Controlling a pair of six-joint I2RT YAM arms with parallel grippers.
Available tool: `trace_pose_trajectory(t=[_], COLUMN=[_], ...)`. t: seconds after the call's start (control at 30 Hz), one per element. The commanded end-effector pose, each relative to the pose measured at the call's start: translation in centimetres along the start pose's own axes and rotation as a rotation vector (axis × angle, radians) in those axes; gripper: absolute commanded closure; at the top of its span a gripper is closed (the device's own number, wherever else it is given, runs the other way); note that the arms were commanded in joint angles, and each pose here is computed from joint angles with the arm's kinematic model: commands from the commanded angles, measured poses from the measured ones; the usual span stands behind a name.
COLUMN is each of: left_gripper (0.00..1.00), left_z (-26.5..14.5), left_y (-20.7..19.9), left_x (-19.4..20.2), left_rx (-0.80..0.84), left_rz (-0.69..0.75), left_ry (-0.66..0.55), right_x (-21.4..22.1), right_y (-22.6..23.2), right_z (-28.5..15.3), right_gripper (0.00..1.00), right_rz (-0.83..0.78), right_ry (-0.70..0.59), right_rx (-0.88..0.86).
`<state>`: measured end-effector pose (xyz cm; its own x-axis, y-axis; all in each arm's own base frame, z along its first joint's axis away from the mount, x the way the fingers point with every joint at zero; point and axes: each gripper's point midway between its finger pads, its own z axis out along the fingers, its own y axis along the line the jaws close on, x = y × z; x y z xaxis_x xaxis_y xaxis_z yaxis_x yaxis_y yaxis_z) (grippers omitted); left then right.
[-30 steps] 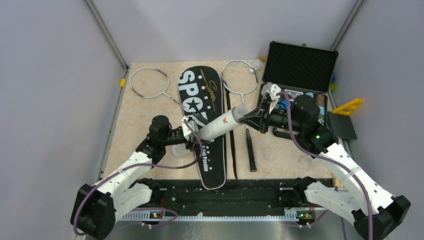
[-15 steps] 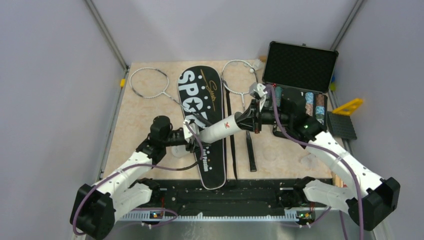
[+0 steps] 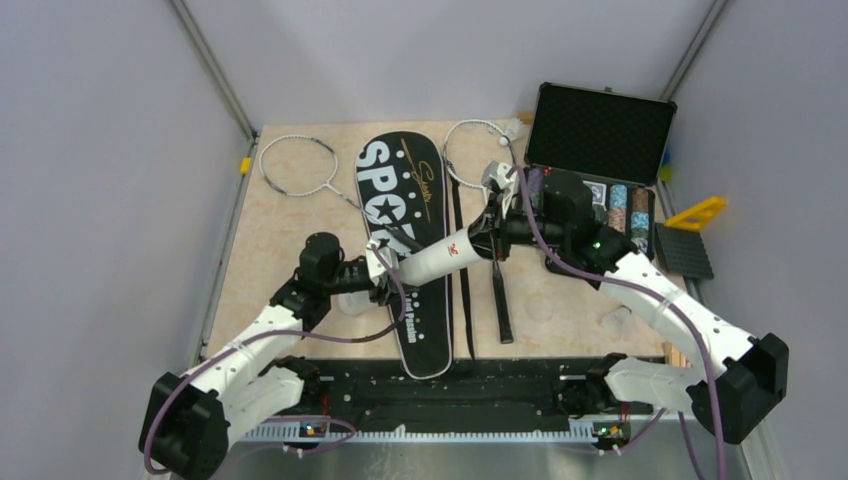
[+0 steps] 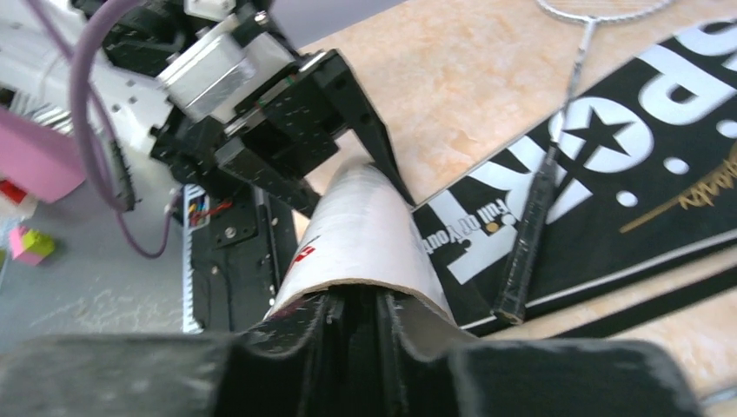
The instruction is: Pack up the badminton gear
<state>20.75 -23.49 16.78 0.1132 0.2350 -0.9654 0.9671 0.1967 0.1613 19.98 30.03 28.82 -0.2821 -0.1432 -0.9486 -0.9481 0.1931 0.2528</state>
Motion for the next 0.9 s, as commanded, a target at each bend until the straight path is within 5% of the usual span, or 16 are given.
trace_pose_trajectory(t=[0.0,0.17,0.53,0.73,0.87], left_gripper=[0.78,0.78,0.78,0.78,0.78], left_z=[0.0,-0.1,-0.4,-0.8,-0.8], left_y=[0.7,1.1,1.9,3.3,4.0], left_x=[-2.8,-2.9,-3.1,-3.2,-3.3], left_rx=[-0.027,-0.061,-0.122,-0.209,-0.244], left_rz=[0.061,0.063,0.053,0.033,0.021], left_ry=[-0.067,-0.073,-0.075,-0.078,-0.080], right_x=[-0.8,-1.8,-5.2,-6.8,-7.2], right_y=[-0.5,-1.3,-0.4,-2.8,-3.1], right_z=[-0.4,-2.9,-7.7,-10.0,-9.4], right_gripper=[0.76,0.55,0.40,0.22,0.21], right_rz=[-0.001,-0.020,-0.125,-0.208,-0.218], right_ry=[0.000,-0.051,-0.146,-0.181,-0.165], right_rx=[0.112,0.268,0.421,0.604,0.595])
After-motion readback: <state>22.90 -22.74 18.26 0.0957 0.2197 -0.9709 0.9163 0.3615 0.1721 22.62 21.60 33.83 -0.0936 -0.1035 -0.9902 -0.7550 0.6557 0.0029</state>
